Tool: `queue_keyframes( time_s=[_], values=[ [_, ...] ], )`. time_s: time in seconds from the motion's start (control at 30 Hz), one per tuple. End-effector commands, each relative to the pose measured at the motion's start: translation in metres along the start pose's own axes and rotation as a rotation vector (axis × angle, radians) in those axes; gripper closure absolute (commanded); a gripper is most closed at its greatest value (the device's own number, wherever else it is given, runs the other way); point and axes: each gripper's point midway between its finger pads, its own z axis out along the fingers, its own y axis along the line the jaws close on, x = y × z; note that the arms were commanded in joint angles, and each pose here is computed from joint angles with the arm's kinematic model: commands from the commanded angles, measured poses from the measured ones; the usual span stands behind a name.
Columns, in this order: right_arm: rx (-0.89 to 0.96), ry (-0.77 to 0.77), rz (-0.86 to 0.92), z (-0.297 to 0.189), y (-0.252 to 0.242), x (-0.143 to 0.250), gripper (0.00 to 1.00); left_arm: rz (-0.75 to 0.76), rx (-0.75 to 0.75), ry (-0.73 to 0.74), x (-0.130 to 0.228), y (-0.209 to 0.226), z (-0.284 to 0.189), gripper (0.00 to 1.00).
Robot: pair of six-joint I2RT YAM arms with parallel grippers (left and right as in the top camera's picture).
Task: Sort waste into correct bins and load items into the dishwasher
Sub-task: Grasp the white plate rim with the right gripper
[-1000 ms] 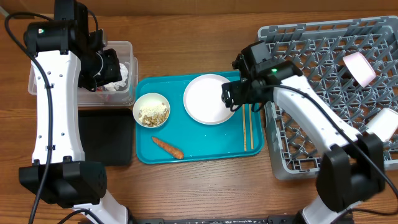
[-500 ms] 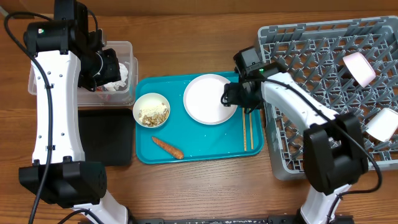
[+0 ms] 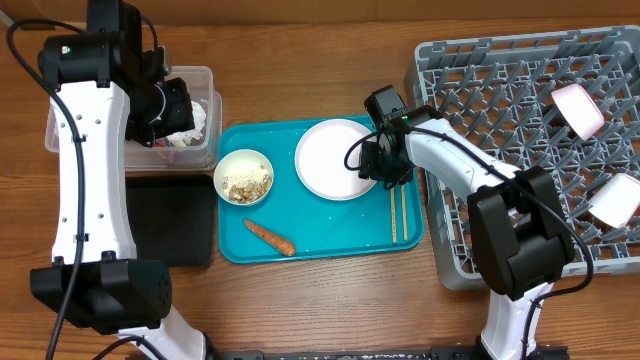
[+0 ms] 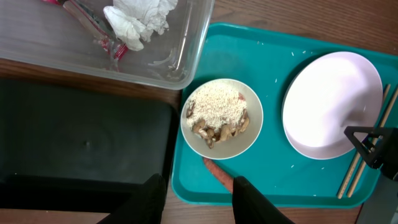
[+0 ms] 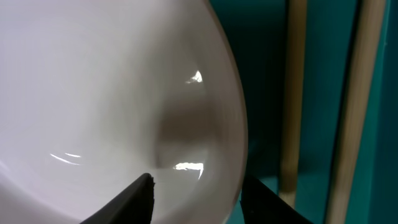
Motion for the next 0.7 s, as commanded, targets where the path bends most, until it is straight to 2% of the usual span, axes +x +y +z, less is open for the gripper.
queue_keyframes(
  time_s=[0.0, 0.1, 0.17, 0.4, 0.67],
  values=[
    [0.026, 0.019, 0.047, 0.010, -0.005, 0.003, 0.59, -0.006, -0.004, -0.041, -0.002, 0.002, -0.013, 0.61],
    [0.042, 0.023, 0.062, 0.013, -0.009, 0.004, 0.69, -0.006, -0.004, -0.041, -0.002, 0.002, -0.013, 0.61],
    [0.045, 0.021, 0.061, 0.013, -0.009, 0.003, 0.80, -0.005, -0.004, -0.041, -0.002, 0.002, -0.013, 0.61],
    [0.047, 0.021, 0.068, 0.012, -0.011, 0.002, 0.96, 0.000, -0.005, -0.038, -0.001, 0.002, -0.013, 0.61],
    [0.109, -0.070, 0.026, -0.015, -0.016, -0.022, 0.96, 0.000, -0.005, -0.037, -0.001, 0.002, -0.013, 0.61]
  ],
)
